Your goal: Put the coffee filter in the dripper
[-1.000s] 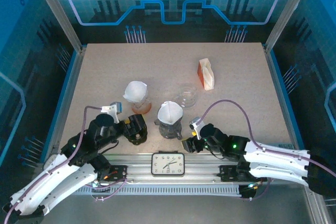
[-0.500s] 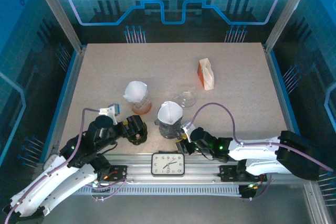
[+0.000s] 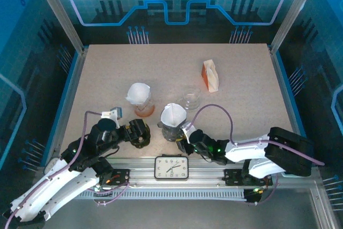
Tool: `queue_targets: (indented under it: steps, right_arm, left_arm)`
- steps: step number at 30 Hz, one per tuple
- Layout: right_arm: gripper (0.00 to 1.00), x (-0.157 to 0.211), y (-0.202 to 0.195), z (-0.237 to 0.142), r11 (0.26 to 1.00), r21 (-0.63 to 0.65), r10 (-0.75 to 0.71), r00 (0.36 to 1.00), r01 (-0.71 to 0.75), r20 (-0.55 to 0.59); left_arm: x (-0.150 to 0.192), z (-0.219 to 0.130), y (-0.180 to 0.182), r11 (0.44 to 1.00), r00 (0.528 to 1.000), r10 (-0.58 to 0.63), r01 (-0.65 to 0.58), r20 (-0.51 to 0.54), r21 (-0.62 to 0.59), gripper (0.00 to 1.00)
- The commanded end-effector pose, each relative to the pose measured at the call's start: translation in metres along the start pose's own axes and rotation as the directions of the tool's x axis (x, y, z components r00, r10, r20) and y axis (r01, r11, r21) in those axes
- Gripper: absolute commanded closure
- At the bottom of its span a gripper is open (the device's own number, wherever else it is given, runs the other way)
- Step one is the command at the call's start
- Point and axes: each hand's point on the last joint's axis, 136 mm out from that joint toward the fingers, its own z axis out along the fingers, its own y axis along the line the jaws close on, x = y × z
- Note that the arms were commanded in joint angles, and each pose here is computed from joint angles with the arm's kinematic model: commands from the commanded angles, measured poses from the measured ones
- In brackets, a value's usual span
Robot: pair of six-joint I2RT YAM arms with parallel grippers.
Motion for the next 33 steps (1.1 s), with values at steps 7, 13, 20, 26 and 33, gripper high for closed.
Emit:
queue_targets:
  steps: [7,13,20,26,33]
  right_arm:
    - [0.66,-0.037,-0.001,0.016,0.998,0.061,0.002,0.993,-0.009,0.115]
    - [0.67,-0.049,-0.012,0.026,0.992,0.119,0.018,0.991,-0.034,0.136]
    - [0.67,-0.062,-0.031,0.041,0.979,0.191,0.043,0.988,-0.070,0.145]
    - [0.67,-0.074,-0.046,0.055,0.971,0.220,0.059,0.988,-0.091,0.145]
    - [0.68,-0.085,-0.066,0.067,0.955,0.267,0.093,0.985,-0.129,0.145]
  left_arm:
    - [0.000,-0.005,0.012,0.998,0.999,-0.039,0.040,0.014,-0.043,0.01]
    - [0.001,-0.007,0.018,0.997,0.998,-0.058,0.060,0.026,-0.049,0.01]
    - [0.003,-0.008,0.022,0.996,0.998,-0.063,0.064,0.023,-0.064,0.01]
    - [0.004,-0.007,0.024,0.995,0.998,-0.065,0.066,0.020,-0.071,0.01]
    - [0.007,-0.005,0.026,0.995,0.998,-0.068,0.068,0.013,-0.075,0.01]
